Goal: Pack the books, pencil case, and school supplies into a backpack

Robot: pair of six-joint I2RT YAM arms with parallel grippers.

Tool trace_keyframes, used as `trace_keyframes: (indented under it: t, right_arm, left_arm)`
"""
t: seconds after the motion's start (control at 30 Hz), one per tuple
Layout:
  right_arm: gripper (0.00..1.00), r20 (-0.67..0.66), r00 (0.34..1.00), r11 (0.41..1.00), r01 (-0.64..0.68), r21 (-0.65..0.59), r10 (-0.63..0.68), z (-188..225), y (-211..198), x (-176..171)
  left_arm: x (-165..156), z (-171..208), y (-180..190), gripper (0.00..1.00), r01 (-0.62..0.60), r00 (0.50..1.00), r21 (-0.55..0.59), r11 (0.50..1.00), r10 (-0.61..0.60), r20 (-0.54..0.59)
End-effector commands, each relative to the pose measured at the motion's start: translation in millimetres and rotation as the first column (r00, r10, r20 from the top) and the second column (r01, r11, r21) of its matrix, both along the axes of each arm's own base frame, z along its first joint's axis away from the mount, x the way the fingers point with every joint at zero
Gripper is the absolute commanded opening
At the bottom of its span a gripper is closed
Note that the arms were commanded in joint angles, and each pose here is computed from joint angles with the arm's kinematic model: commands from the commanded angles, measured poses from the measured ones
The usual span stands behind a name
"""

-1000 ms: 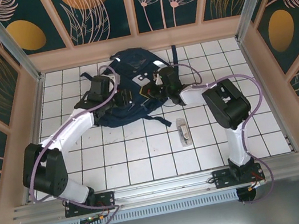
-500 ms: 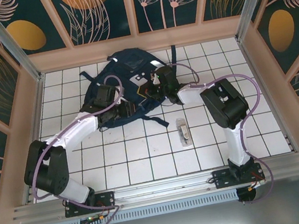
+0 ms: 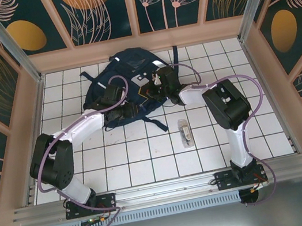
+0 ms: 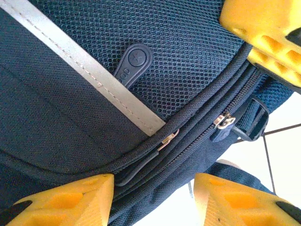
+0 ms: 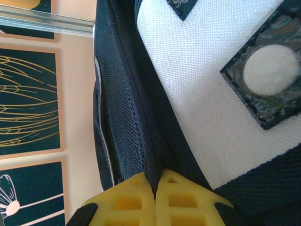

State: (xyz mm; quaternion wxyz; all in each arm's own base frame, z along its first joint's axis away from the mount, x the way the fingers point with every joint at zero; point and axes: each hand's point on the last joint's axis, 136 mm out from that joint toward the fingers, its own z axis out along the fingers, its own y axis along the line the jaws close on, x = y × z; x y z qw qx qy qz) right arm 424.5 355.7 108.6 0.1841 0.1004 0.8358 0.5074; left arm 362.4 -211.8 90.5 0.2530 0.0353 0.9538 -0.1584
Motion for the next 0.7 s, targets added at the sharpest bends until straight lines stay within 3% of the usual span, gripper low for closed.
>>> trace_keyframes:
  t: [0.0, 0.2, 0.4, 0.47, 0.57, 0.67]
  right_arm:
    - [0.0, 0.121, 0.989, 0.988, -0.098, 0.12, 0.083, 54.6, 22.5, -1.2]
    - [0.0, 0.087, 0.99, 0.983, -0.121, 0.138, 0.109, 49.5, 28.9, -8.1]
    - [0.0, 0.069, 0.988, 0.979, -0.145, 0.144, 0.137, 48.5, 31.3, -16.3]
    - [0.0, 0.07, 0.987, 0.977, -0.151, 0.152, 0.142, 50.1, 31.9, -17.4]
    - [0.0, 0.062, 0.987, 0.976, -0.154, 0.156, 0.146, 47.7, 31.9, -18.6]
    - [0.0, 0.043, 0.989, 0.977, -0.149, 0.156, 0.144, 39.5, 30.7, -20.6]
  left_arm:
    - [15.2, -4.7, 37.4, 0.51, -0.139, 0.989, 0.129, 0.982, 0.129, 0.078]
    - [33.9, 0.1, 32.5, 0.61, -0.146, 0.982, 0.126, 0.981, 0.129, 0.137]
    - [47.3, 6.2, 36.7, 0.63, -0.168, 0.971, 0.161, 0.973, 0.135, 0.196]
    - [48.4, -11.8, 36.7, 0.62, -0.157, 0.978, 0.189, 0.969, 0.126, 0.166]
    - [47.3, -22.8, 15.2, 0.55, -0.082, 0.989, 0.102, 0.991, 0.069, 0.128]
    - [42.3, -9.2, -16.2, 0.53, 0.0, 0.994, -0.071, 0.997, 0.008, 0.109]
